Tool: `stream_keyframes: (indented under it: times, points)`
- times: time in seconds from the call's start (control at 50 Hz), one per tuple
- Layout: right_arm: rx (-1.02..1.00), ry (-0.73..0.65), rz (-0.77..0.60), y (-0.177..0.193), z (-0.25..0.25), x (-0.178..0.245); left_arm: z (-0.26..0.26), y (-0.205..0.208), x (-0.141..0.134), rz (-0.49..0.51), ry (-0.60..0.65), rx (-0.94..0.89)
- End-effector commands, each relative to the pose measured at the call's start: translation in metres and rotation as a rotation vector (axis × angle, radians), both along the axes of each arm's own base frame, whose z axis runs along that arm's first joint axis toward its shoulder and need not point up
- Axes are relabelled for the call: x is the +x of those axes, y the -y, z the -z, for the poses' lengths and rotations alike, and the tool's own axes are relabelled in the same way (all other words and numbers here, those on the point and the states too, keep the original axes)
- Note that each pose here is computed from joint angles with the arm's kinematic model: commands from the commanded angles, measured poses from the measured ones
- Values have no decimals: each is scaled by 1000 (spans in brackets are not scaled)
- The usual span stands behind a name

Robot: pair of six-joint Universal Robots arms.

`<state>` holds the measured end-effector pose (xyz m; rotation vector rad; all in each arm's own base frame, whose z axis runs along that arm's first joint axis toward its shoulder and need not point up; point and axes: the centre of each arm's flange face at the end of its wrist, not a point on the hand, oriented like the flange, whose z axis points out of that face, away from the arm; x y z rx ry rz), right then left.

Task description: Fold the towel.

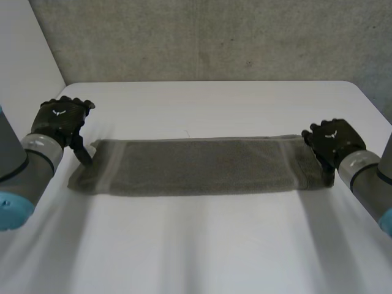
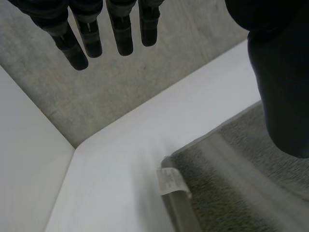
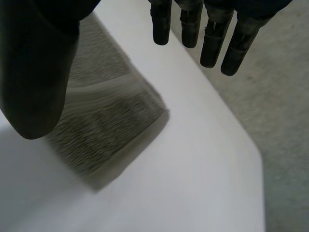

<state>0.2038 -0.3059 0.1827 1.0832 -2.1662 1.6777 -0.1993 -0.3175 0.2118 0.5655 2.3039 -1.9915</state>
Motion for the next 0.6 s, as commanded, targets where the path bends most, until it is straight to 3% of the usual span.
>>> stream_keyframes:
  times: [0.02, 0.26, 0.5, 0.6]
  points:
    - [70, 50, 10, 4, 17, -15, 17, -16, -4, 15, -104, -19]
    - [144, 90, -8, 28, 63, -22, 36, -23, -7, 90, -158, -16]
    - [88, 115, 24, 45, 62, -31, 37, -26, -9, 97, -157, -9]
    - [75, 106, 114, 58, 57, -60, 37, -27, -9, 99, -157, -9]
